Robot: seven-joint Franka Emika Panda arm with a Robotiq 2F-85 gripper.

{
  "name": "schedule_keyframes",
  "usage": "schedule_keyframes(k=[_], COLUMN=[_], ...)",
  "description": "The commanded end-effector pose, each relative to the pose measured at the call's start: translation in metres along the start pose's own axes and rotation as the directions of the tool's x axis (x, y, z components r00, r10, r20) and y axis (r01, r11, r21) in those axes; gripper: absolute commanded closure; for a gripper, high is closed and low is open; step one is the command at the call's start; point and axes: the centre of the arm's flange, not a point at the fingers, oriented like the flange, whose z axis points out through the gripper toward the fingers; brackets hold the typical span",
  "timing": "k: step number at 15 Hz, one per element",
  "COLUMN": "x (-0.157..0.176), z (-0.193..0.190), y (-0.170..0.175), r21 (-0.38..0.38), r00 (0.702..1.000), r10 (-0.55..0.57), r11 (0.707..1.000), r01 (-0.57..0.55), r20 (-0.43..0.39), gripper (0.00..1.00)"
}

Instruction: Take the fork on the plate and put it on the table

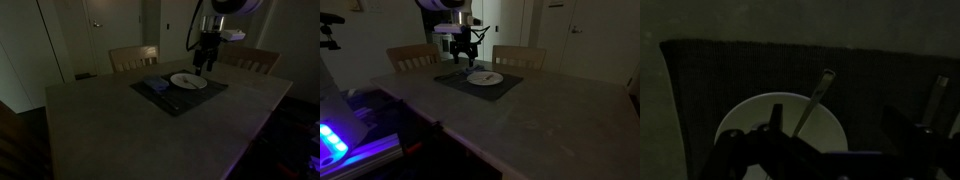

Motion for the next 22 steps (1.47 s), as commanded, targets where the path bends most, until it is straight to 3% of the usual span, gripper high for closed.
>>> schedule_keyframes(k=[1,8,12,22], x=[0.016,0.04,0.056,0.084], z=[0.017,0.03,0.053,0.088], y=[-0.001,0.017,0.022,0.046], r21=[-0.016,0.021,0.008,0.014], r00=[0.994,0.93,0.907,0.881], r10=[0.104,0.367,0.421,0.472], r11=[0.994,0.93,0.907,0.881], r01=[-0.104,-0.367,-0.422,-0.472], r20=[0.013,-0.005,0.007,0.038], gripper=[0.0,0.0,0.0,0.0])
